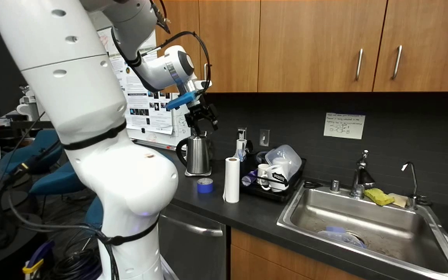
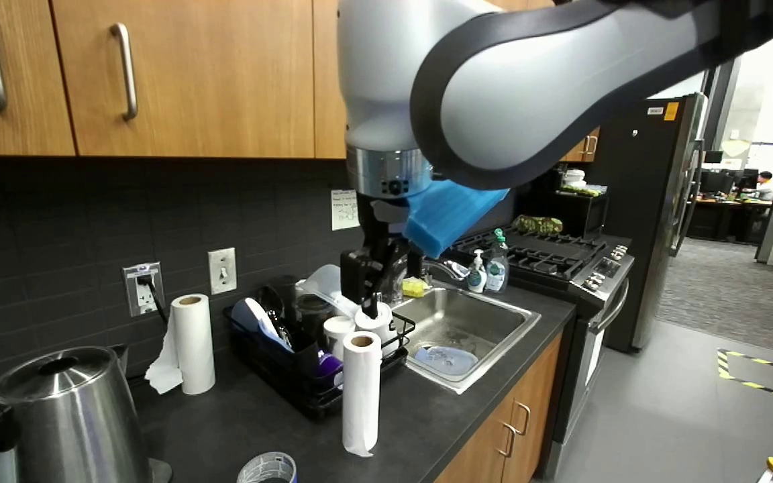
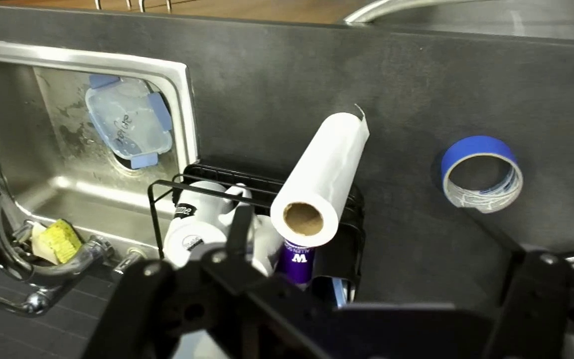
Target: Move the blue tape to the left
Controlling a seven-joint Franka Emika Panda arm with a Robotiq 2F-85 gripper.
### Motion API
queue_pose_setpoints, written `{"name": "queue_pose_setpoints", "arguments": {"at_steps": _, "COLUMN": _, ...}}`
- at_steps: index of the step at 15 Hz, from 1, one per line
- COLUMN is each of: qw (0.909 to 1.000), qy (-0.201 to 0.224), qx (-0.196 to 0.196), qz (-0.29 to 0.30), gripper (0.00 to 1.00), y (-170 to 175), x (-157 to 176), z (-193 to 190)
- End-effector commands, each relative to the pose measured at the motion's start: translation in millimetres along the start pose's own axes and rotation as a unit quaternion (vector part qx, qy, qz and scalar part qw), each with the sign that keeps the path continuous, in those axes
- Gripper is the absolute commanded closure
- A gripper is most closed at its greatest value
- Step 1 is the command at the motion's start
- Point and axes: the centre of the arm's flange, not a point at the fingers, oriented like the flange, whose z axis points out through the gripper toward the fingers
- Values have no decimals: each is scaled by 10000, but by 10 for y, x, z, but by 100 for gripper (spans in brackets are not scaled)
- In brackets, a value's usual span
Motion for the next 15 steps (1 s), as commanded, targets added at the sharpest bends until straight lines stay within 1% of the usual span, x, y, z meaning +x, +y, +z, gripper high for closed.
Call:
{"name": "queue_pose_setpoints", "arguments": {"at_steps": 1, "qw": 9996, "qy": -82, "qx": 32, "qz": -275, "gripper": 0, "y": -289, "x": 238, "z": 89}}
{"name": "queue_pose_setpoints", "arguments": {"at_steps": 6, "qw": 9973, "qy": -318, "qx": 55, "qz": -654, "gripper": 0, "y": -538, "x": 295, "z": 355}}
{"name": "queue_pose_setpoints", "arguments": {"at_steps": 10, "qw": 9953, "qy": -516, "qx": 106, "qz": -816, "gripper": 0, "y": -706, "x": 284, "z": 619}}
{"name": "queue_pose_setpoints", "arguments": {"at_steps": 12, "qw": 9944, "qy": -555, "qx": 144, "qz": -884, "gripper": 0, "y": -773, "x": 276, "z": 704}}
{"name": "queue_pose_setpoints", "arguments": {"at_steps": 15, "qw": 9943, "qy": -470, "qx": 147, "qz": -944, "gripper": 0, "y": -862, "x": 333, "z": 713}}
